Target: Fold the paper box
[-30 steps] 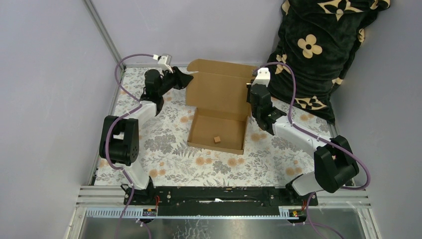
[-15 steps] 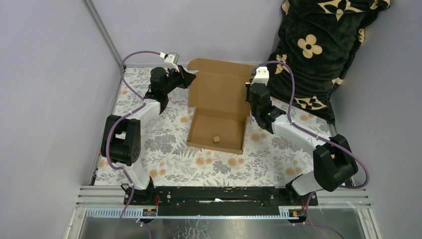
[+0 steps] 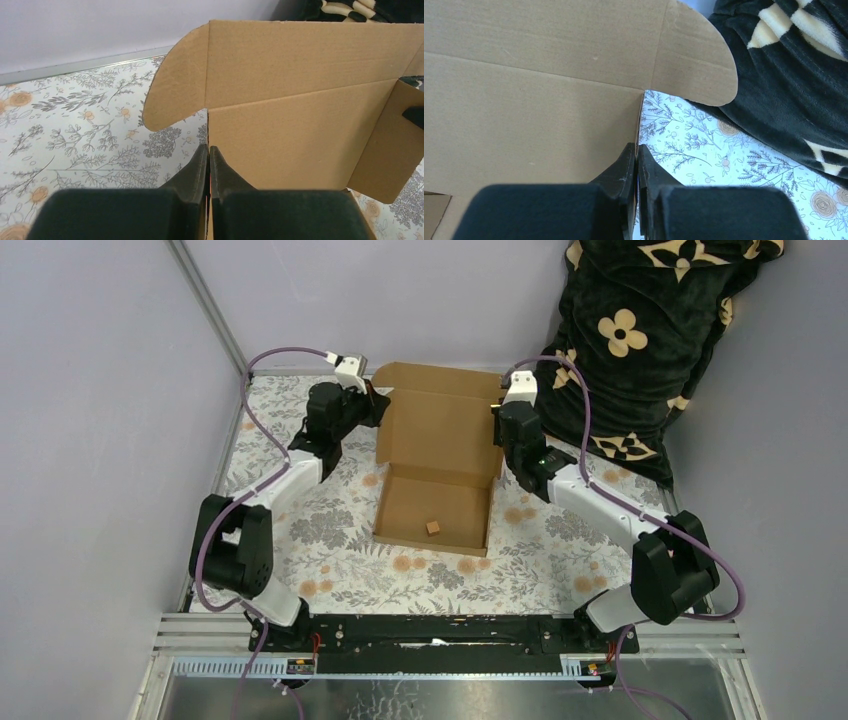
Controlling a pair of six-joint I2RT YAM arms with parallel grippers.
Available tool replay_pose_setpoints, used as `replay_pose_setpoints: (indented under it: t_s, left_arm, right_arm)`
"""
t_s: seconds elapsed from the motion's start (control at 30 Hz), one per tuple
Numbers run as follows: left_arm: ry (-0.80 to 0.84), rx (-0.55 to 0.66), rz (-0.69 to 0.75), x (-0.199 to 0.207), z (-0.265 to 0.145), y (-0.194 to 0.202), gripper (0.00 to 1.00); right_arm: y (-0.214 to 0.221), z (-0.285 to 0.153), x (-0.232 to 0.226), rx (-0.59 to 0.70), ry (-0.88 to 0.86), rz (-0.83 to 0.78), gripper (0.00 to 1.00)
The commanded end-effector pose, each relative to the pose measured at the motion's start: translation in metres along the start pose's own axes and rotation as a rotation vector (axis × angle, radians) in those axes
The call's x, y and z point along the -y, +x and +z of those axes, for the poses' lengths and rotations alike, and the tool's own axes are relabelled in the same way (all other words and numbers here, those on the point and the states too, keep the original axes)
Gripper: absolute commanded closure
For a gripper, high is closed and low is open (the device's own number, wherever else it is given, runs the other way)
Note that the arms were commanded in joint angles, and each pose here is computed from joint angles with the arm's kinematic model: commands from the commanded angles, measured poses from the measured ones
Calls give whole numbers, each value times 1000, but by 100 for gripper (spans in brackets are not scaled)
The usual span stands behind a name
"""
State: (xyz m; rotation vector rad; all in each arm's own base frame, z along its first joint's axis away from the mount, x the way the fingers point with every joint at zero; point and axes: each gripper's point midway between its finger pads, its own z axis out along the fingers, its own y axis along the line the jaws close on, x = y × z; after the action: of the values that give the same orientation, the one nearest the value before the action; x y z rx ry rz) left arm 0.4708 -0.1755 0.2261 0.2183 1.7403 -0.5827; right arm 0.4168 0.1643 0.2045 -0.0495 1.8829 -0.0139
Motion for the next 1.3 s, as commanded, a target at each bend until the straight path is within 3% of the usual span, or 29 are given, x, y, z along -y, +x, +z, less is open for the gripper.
replay_pose_setpoints:
  t_s: [0.0,0.5,0.93,1.27]
  left_arm:
    - [-63,66,46,1,-16,-20,94]
    - [-65,103,54,11,-29,-25,96]
    - [-58,113,61,12,-29,-26,97]
    - [-63,107,69,9,-27,-23,98]
  right_arm:
    - [-23,-10,-7,-21,-47,7,95]
    - [-33,-10,-7,-224,-154,72,76]
    - [-20,7,-15,-286,-210,91,76]
    - [-42,15,0,-248,-186,118,72]
